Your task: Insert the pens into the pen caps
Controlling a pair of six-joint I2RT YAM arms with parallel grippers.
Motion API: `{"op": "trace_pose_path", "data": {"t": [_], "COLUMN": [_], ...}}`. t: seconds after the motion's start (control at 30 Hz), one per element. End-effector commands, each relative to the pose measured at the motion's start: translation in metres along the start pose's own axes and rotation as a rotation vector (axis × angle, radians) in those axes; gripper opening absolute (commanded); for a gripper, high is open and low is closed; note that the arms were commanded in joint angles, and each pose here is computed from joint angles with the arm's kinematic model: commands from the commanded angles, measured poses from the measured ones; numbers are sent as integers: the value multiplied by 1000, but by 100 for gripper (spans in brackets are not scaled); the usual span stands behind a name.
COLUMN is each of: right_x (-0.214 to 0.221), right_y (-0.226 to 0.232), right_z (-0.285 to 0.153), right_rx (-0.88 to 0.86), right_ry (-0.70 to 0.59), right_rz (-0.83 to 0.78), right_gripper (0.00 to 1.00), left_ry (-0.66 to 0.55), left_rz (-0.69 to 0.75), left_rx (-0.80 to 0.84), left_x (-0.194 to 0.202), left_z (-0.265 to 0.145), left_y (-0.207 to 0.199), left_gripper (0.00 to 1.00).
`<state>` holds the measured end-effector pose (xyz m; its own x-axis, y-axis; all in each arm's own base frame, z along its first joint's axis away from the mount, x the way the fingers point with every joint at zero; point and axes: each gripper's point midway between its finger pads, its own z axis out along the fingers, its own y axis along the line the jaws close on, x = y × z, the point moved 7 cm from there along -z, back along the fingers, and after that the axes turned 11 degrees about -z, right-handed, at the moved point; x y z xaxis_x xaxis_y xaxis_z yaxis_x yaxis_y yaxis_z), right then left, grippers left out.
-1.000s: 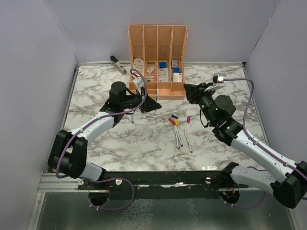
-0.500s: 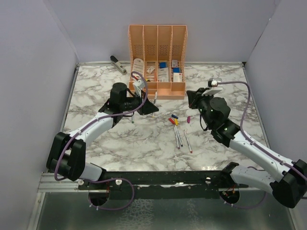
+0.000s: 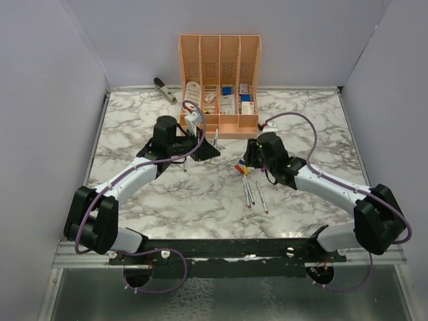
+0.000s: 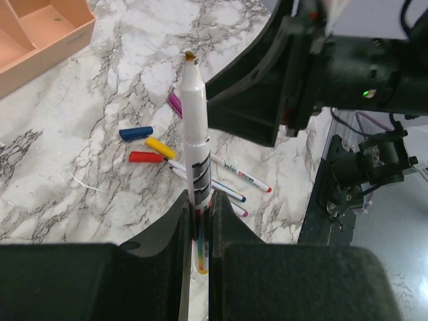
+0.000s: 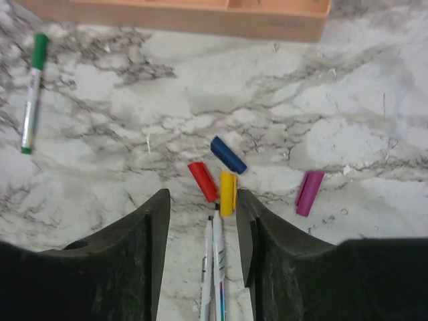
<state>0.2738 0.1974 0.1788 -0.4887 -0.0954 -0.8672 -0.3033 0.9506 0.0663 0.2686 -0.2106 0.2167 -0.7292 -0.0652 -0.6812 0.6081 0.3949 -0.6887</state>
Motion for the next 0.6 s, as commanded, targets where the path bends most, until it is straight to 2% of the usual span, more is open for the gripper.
{"op": "trace_pose_path", "data": {"t": [0.0,0.13,0.3,0.57], "right_x": [32,48,54,57], "right_y": [3,6,8,5], "right_z": [10,19,28,48], "right_rx": [-14,-27,-35,44], "right_ry": [190,252,261,278], "right_rz": [13,14,11,-1], "right_gripper": [44,44,41,37], "left_ry": [-19,-15,-12,-4], "left_rz": [22,9,8,5], "left_rx": [-18,-26,-25,-24], "left_x": [-2,0,-2,-2], "left_z": [-3,-2,0,2], "left_y": [-1,2,3,5], "left_gripper": [0,0,0,0]}}
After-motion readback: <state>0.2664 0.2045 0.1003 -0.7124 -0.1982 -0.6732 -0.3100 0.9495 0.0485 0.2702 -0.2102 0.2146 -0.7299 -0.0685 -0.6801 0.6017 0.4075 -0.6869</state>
